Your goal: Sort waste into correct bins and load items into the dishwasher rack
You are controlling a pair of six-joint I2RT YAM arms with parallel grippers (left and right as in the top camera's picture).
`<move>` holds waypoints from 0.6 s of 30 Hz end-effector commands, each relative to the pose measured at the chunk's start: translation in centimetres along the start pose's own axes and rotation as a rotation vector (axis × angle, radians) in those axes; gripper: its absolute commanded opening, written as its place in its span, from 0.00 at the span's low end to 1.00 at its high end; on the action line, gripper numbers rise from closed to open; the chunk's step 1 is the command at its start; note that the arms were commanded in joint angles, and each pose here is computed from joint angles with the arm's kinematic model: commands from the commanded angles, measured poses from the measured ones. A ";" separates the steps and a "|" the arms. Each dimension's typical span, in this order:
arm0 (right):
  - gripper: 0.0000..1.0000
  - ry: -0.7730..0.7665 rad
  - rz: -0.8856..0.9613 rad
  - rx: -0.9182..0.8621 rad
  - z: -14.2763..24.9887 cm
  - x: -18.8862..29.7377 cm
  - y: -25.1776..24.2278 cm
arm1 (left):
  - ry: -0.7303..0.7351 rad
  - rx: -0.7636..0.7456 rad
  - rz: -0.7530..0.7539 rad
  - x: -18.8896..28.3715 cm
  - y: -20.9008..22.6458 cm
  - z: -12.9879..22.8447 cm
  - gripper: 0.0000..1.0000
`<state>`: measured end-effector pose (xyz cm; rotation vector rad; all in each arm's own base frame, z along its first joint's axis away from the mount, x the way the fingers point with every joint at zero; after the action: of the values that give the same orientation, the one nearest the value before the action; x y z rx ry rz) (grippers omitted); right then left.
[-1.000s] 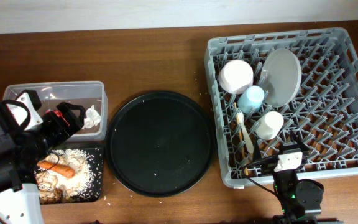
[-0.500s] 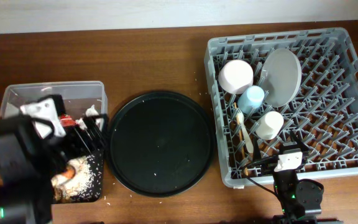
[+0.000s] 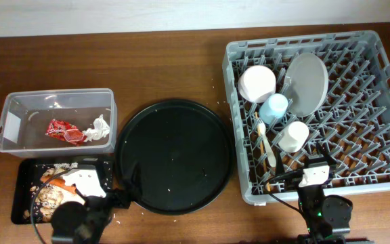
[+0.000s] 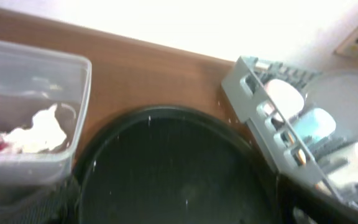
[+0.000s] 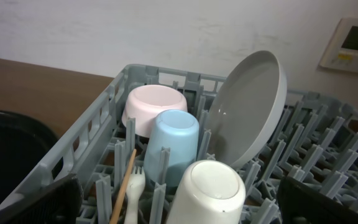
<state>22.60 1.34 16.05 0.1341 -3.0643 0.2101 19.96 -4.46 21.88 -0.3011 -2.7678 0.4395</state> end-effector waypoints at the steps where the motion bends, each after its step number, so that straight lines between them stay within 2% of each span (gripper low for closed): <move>1: 0.99 0.001 0.002 0.002 0.2 0.0 -0.1 | -0.097 -0.011 0.029 -0.7 0.4 0.9 0.99; 12: 0.99 0.001 0.002 0.002 0.2 0.0 -0.1 | -0.341 -0.038 0.051 -1.7 1.2 0.1 0.99; 18: 0.99 0.001 0.002 0.002 0.2 0.0 -0.1 | -0.337 -0.038 0.050 -2.8 1.9 1.8 0.99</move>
<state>22.60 1.34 16.05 0.1341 -3.0644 0.2096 22.05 -3.91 20.09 -0.3446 -3.1216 0.4877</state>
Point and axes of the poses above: each gripper's point midway between its finger pads, its own x axis back along the fingers, its own y axis along the line the jaws close on, z = x × y, the point moved 2 cm from there along x, back along the fingers
